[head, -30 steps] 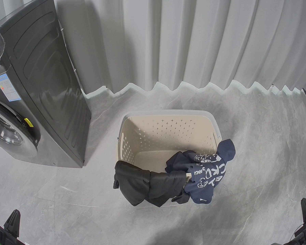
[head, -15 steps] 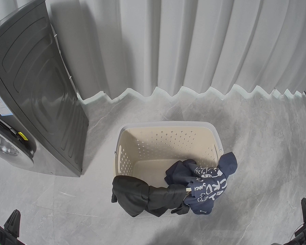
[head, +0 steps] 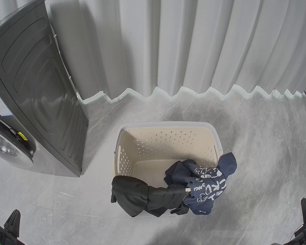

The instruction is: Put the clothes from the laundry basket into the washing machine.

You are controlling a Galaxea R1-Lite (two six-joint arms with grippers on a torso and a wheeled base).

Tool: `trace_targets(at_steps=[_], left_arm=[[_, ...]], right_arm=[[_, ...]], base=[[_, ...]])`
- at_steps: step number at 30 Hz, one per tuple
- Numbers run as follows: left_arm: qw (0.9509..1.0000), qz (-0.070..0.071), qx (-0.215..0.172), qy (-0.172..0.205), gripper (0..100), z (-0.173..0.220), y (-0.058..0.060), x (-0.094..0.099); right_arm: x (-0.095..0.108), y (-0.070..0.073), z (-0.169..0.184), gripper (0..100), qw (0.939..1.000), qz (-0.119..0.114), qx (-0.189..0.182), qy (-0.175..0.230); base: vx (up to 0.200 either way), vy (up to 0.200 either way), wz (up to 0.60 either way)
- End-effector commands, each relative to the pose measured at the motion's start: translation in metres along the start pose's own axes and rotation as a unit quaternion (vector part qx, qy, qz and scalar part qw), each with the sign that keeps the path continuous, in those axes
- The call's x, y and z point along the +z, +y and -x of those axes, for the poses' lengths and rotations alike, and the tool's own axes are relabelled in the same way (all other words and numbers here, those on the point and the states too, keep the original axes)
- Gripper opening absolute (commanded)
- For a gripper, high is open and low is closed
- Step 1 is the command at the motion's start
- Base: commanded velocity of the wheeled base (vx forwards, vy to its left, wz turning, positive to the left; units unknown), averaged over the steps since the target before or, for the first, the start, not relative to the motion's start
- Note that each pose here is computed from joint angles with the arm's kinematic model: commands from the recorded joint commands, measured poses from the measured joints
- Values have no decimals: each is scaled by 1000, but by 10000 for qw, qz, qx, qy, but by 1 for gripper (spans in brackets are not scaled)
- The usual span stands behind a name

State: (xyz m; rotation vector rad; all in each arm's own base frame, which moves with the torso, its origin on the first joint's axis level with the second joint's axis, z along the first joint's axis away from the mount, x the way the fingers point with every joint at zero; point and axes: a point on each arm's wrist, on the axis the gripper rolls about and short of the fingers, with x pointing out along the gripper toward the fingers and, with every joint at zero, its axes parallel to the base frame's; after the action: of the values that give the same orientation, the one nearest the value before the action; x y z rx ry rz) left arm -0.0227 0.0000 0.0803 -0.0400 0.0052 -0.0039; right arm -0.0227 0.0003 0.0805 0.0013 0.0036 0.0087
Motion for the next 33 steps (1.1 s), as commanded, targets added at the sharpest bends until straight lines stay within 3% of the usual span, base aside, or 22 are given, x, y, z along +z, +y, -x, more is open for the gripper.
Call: trace_targets(at_steps=[1,8,20,29,33], left_arm=[[10000,-1,-3,-10,0,0,0,-4],[10000,7,-3,-10,0,0,0,-4],[10000,7,4,-10,0,0,0,-4],[10000,7,-3,-10,0,0,0,-4],[10000,7,-3,-10,0,0,0,-4]], right_arm=[[-5,0,-1,0,10000,-2,2,59],[-5,0,-1,0,10000,-2,2,59],[-5,0,-1,0,10000,6,2,59],[-5,0,-1,0,10000,-2,2,59],[-5,0,-1,0,10000,-2,2,59]], base=[[0,0,0],[0,-171,0],[0,0,0],[200,0,0],[0,0,0]])
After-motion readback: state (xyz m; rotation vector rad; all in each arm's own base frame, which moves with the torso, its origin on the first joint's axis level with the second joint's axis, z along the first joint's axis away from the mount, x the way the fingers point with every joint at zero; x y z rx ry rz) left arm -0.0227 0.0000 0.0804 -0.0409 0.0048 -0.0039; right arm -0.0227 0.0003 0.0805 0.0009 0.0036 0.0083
